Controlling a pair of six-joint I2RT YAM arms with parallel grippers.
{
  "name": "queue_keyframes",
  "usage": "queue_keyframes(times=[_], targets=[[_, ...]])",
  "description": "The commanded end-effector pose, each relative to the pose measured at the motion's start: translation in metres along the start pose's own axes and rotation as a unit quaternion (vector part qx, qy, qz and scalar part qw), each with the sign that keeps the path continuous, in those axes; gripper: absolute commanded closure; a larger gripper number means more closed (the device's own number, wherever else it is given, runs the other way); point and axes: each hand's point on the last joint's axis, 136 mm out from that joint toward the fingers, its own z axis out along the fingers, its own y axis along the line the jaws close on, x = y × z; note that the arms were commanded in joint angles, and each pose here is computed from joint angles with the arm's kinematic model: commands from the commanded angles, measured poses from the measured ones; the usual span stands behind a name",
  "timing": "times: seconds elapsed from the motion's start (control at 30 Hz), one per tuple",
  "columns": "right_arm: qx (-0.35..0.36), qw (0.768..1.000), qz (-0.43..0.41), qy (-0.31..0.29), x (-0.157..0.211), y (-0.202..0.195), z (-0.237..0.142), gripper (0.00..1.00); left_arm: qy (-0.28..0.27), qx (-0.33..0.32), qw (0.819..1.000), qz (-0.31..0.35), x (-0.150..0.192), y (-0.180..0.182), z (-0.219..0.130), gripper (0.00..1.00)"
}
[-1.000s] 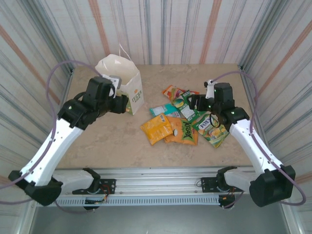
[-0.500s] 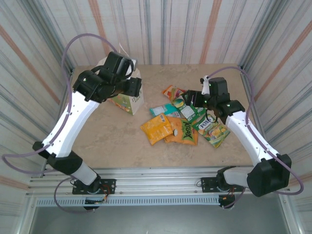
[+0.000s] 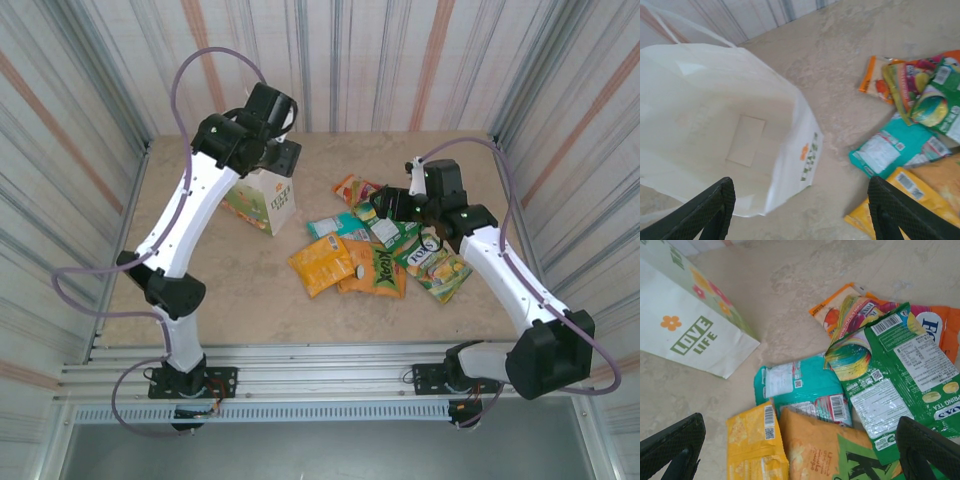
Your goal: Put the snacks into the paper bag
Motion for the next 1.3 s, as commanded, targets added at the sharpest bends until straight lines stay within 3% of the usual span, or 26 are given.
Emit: queue_keyframes(times=[0.0,0.53,0.8,1.17,1.27], targets=[[-0.002,1.0,0.001,0.006,0.011,0.0,-0.005,0.01,0.01,-0.012,1.0,0.023,0.001,0.014,0.002,0.28],[-0.006,1.0,0.003,0.029,0.025,-0.002,0.006,0.01,0.078,0.093,0.991,0.058,0.022,0.004,0.06,0.38],[-0.004,0.999,-0.008,0.035,0.027,-0.001,0.005,0.01,0.097,0.097,0.988,0.074,0.029,0.001,0.079,0.51],[0.009,0.999,-0.024,0.026,0.025,-0.003,-0.004,0.01,0.102,0.117,0.978,0.138,0.038,0.002,0.075,0.98],[0.007,0.999,-0.024,0.024,0.024,-0.002,-0.004,0.01,0.091,0.126,0.974,0.162,0.04,0.0,0.069,1.0]])
